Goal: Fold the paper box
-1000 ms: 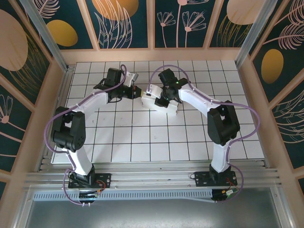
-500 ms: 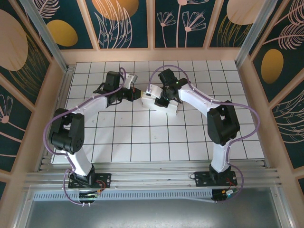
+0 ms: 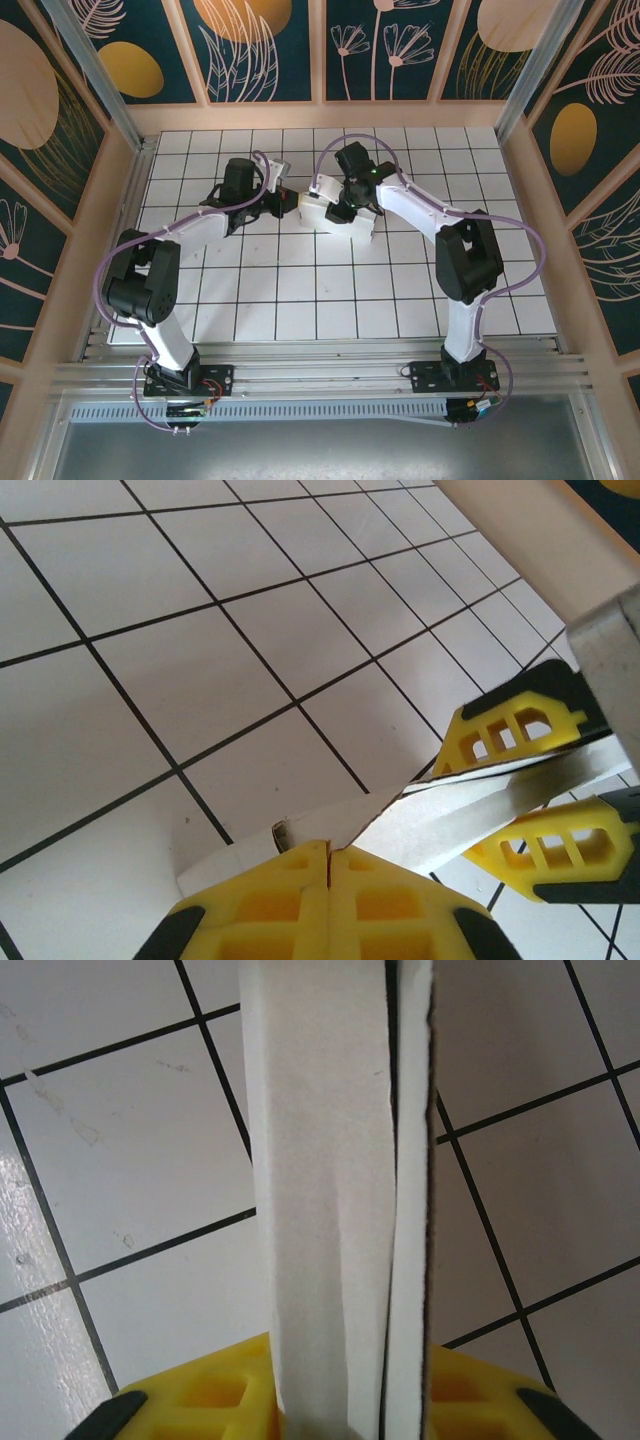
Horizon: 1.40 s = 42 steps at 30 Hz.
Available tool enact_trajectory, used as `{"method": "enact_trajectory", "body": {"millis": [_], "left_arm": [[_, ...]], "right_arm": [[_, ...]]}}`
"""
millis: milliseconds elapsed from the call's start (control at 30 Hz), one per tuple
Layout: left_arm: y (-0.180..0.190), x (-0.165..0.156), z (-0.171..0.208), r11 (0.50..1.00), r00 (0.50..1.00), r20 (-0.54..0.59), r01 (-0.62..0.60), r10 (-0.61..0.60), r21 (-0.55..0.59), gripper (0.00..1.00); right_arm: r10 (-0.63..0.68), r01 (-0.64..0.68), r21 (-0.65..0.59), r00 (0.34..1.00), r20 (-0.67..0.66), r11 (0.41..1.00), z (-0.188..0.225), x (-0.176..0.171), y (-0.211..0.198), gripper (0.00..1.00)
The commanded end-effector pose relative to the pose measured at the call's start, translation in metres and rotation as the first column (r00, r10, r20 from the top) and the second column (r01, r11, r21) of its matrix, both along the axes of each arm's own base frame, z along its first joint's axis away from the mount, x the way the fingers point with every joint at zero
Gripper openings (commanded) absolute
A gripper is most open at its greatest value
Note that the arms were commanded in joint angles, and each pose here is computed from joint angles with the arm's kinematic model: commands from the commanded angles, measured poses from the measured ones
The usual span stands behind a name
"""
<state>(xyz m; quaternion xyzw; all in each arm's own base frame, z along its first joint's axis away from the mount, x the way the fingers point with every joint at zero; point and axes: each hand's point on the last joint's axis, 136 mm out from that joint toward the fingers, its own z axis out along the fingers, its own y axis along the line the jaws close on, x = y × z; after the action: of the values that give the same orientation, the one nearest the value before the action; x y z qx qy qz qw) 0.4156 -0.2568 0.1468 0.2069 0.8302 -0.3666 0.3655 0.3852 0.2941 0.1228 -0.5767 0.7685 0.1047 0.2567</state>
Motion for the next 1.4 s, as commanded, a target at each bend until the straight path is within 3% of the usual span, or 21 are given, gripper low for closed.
{"method": "enact_trajectory", "body": {"millis": [0, 133, 467, 733, 867, 1000, 1133, 1267, 1367], "left_arm": [[-0.001, -0.051, -0.089, 0.991, 0.954, -0.301, 0.058, -0.019, 0.124, 0.00], [0.000, -0.049, -0.089, 0.989, 0.953, -0.302, 0.058, -0.014, 0.136, 0.00], [-0.001, -0.046, -0.087, 0.989, 0.953, -0.304, 0.054, -0.010, 0.136, 0.00], [-0.003, -0.043, -0.085, 0.990, 0.952, -0.306, 0.056, -0.013, 0.131, 0.00], [-0.005, -0.041, -0.083, 0.990, 0.952, -0.305, 0.057, -0.015, 0.127, 0.00], [-0.006, -0.039, -0.079, 0.991, 0.954, -0.300, 0.058, -0.018, 0.125, 0.00], [-0.008, -0.039, -0.075, 0.991, 0.953, -0.301, 0.062, -0.025, 0.114, 0.00], [-0.007, -0.039, -0.074, 0.990, 0.951, -0.307, 0.067, -0.026, 0.123, 0.00], [-0.007, -0.039, -0.073, 0.989, 0.950, -0.311, 0.069, -0.026, 0.128, 0.00]], "right_arm": [[-0.002, 0.002, 0.103, 1.000, -0.002, 0.995, 0.004, 0.009, 0.019, 0.33], [-0.004, 0.003, 0.141, 1.000, 0.008, 0.990, 0.014, 0.011, 0.020, 0.45], [-0.023, -0.002, 0.249, 0.995, 0.095, 0.968, 0.053, 0.018, 0.028, 0.62], [-0.138, 0.087, 0.366, 0.983, 0.117, 0.927, 0.095, 0.033, 0.017, 0.64], [-0.252, 0.159, 0.499, 0.960, 0.124, 0.852, 0.136, 0.040, 0.000, 0.64], [-0.430, 0.319, 0.607, 0.902, 0.042, 0.728, 0.163, 0.038, -0.040, 0.60], [-0.539, 0.481, 0.644, 0.833, -0.123, 0.596, 0.148, 0.027, -0.106, 0.52], [-0.576, 0.594, 0.593, 0.778, -0.250, 0.544, 0.113, 0.013, -0.154, 0.46], [-0.569, 0.639, 0.546, 0.757, -0.320, 0.543, 0.095, 0.006, -0.167, 0.45]]}}
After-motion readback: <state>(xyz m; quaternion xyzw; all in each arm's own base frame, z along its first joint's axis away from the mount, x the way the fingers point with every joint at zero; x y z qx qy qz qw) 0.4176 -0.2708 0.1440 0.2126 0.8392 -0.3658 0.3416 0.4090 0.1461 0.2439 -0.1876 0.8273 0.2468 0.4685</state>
